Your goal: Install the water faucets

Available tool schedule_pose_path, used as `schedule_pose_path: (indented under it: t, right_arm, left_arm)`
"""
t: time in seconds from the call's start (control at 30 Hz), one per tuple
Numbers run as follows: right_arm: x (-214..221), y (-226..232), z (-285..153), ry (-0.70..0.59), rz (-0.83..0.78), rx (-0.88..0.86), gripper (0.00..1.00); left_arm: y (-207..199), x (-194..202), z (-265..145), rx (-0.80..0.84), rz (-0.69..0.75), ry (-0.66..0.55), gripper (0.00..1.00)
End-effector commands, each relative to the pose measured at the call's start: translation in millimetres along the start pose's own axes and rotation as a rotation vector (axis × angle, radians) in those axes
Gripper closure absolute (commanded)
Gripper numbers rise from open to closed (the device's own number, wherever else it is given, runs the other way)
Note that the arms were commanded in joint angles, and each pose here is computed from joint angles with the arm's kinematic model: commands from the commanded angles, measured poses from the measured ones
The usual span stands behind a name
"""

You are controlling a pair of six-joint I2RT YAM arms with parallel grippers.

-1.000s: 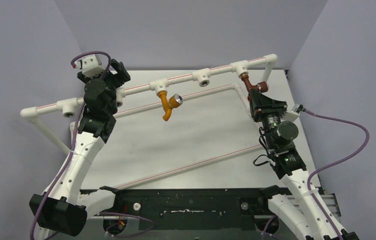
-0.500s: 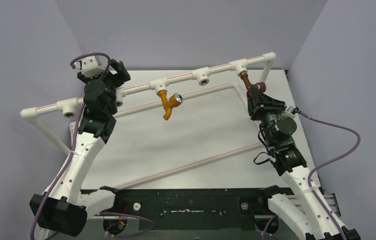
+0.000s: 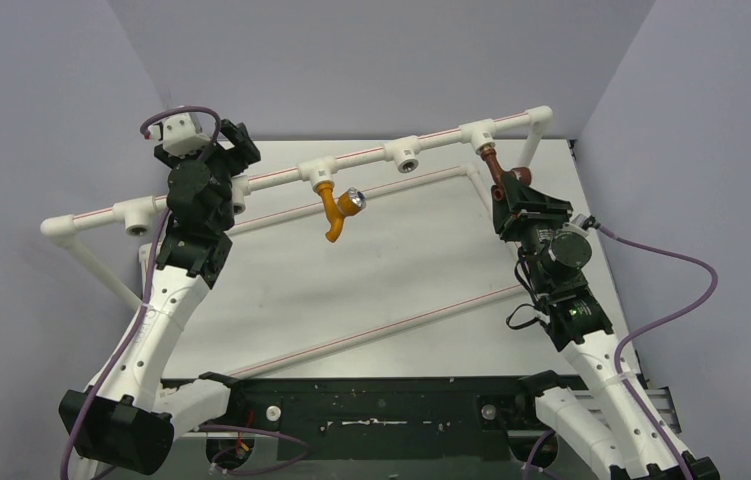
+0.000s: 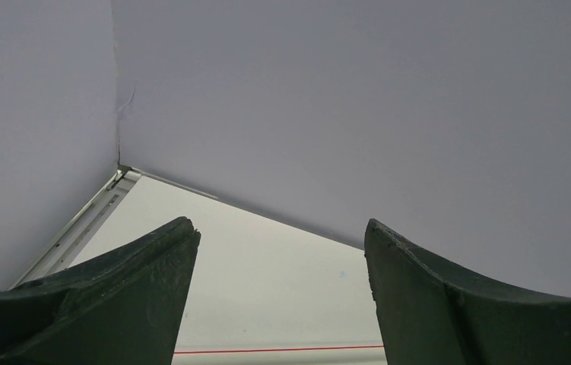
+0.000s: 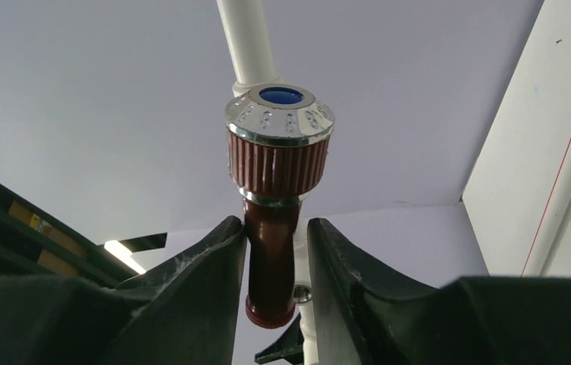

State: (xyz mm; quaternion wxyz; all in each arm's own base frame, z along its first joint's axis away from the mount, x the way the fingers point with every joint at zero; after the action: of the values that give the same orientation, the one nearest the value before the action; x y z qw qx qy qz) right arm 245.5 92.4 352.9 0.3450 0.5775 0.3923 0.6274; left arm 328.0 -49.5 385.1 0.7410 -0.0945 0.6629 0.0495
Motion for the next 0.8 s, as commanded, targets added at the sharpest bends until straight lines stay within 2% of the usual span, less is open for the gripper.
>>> schedule_pose_path:
  t: [0.0, 0.07, 0.43, 0.63, 0.77]
  right_arm:
    - [-2.3, -1.3, 2.8, -0.021, 0.002, 0.009, 0.60]
    - [-2.1, -1.0, 1.9, -0.018, 0.001, 0.008, 0.53]
    - [1.5, 9.2, -12.4, 0.013, -0.039, -0.039, 0.33]
    - [1.4, 18.5, -30.9, -0.004, -0.203, -0.038, 0.23]
    - [2.1, 29.4, -44.6, -0.023, -0.429, -0.003, 0.19]
  left_arm:
    - [5.5, 95.2, -19.5, 0.020, 0.192, 0.363, 0.22]
    - [5.5, 95.3, -19.7, 0.021, 0.193, 0.364, 0.22]
    - [6.1, 96.1, -19.6, 0.017, 0.198, 0.366, 0.22]
    - [6.9, 96.1, -19.6, 0.011, 0.201, 0.366, 0.22]
    - [6.9, 96.4, -19.4, 0.009, 0.204, 0.368, 0.22]
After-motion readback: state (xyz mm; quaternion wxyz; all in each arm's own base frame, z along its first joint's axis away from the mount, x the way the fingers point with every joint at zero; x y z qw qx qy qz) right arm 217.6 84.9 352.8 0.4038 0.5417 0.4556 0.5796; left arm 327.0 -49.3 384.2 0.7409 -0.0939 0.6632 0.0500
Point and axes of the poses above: each gripper's point midway between its finger pads, its own z axis out along the fingers, its own y axis along the line the jaws close on, x = y × z, the point moved 7 cm from there along -z, back along the fingers, and after that the axes turned 15 degrees about z, right-handed, at the moved point
